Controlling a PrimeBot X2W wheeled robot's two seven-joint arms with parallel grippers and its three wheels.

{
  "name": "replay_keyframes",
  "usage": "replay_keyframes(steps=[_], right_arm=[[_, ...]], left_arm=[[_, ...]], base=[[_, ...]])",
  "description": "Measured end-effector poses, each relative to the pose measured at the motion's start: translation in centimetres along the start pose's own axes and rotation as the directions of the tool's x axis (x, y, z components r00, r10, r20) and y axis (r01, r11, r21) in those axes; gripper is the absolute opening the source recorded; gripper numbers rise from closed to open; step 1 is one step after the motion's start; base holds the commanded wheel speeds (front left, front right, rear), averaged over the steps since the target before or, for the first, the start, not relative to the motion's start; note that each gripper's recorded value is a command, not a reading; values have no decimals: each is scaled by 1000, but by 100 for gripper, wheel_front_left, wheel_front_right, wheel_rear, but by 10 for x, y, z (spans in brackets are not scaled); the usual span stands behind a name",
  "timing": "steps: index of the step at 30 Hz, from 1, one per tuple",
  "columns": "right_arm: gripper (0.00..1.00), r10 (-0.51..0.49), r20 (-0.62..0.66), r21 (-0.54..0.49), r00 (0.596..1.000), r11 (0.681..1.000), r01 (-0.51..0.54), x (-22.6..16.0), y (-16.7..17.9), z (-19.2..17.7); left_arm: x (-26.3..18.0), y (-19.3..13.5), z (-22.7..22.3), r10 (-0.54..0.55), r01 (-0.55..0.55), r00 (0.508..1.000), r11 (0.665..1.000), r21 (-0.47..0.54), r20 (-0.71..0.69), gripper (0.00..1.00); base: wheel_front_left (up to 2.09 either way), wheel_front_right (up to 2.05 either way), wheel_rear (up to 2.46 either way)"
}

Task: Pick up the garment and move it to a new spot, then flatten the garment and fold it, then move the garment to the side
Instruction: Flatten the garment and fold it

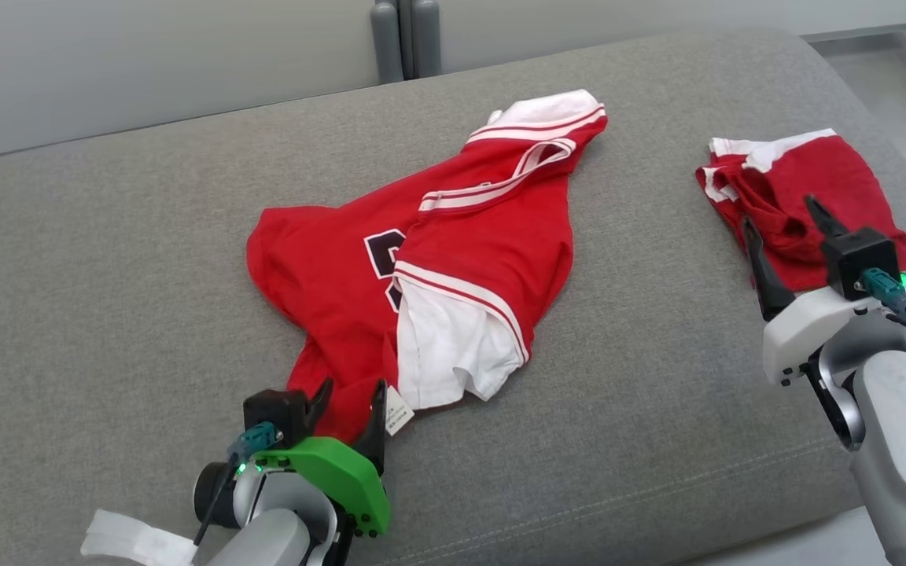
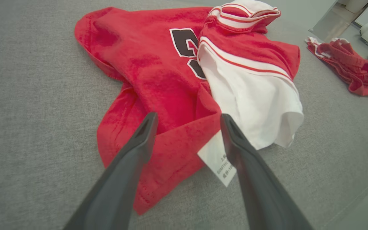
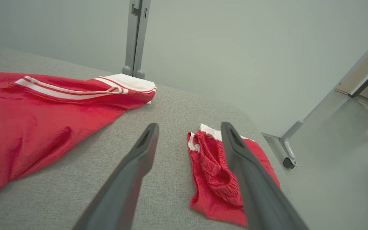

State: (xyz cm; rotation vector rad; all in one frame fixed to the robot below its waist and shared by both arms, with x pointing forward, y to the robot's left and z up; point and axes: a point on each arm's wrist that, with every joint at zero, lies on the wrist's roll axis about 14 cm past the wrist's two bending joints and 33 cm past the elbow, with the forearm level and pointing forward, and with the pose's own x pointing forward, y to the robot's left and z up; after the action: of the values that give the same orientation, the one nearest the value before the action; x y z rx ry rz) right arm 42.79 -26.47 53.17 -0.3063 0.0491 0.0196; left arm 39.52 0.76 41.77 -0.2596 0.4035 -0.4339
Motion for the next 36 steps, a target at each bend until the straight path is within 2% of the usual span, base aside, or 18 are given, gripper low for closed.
replay_keyframes(steps=[4,8,12,19,20,21,22,23,30,36], right_arm=[[100,-26,-6,10,1000,1000,26,-12,-7,-1],[100,-19,1,12,1000,1000,19,-15,-3,3],[100,-15,12,6,1000,1000,15,-16,-1,8],[100,-9,25,-3,1000,1000,9,-17,2,15],[100,-8,27,-4,1000,1000,8,-18,2,16],[100,-8,30,-4,1000,1000,8,-18,2,17],[100,-7,33,-5,999,1000,7,-19,3,18],[100,-7,36,-5,999,1000,7,-20,3,18],[100,-10,42,-4,999,1000,11,-22,2,20],[100,10,53,6,999,1000,-10,-17,12,23]], left_arm=[[-4,-6,-27,-16,16,997,1000,-4,-71,100],[-9,6,-48,21,-18,992,1000,25,-127,100],[-12,26,-53,82,-68,989,992,106,-127,100],[-10,34,-56,104,-85,986,985,148,-128,100],[-10,35,-56,105,-86,986,985,150,-126,85],[-9,34,-55,106,-87,987,985,148,-124,52],[-7,34,-54,107,-89,987,985,149,-117,32],[-7,35,-53,109,-90,988,984,155,-114,0],[-4,49,-36,134,-119,989,975,190,-67,0],[8,86,39,197,-221,973,942,251,118,0]], base=[[0,0,0],[0,0,0],[0,0,0],[0,0,0],[0,0,0],[0,0,0],[0,0,0],[0,0,0],[0,0,0],[0,0,0]])
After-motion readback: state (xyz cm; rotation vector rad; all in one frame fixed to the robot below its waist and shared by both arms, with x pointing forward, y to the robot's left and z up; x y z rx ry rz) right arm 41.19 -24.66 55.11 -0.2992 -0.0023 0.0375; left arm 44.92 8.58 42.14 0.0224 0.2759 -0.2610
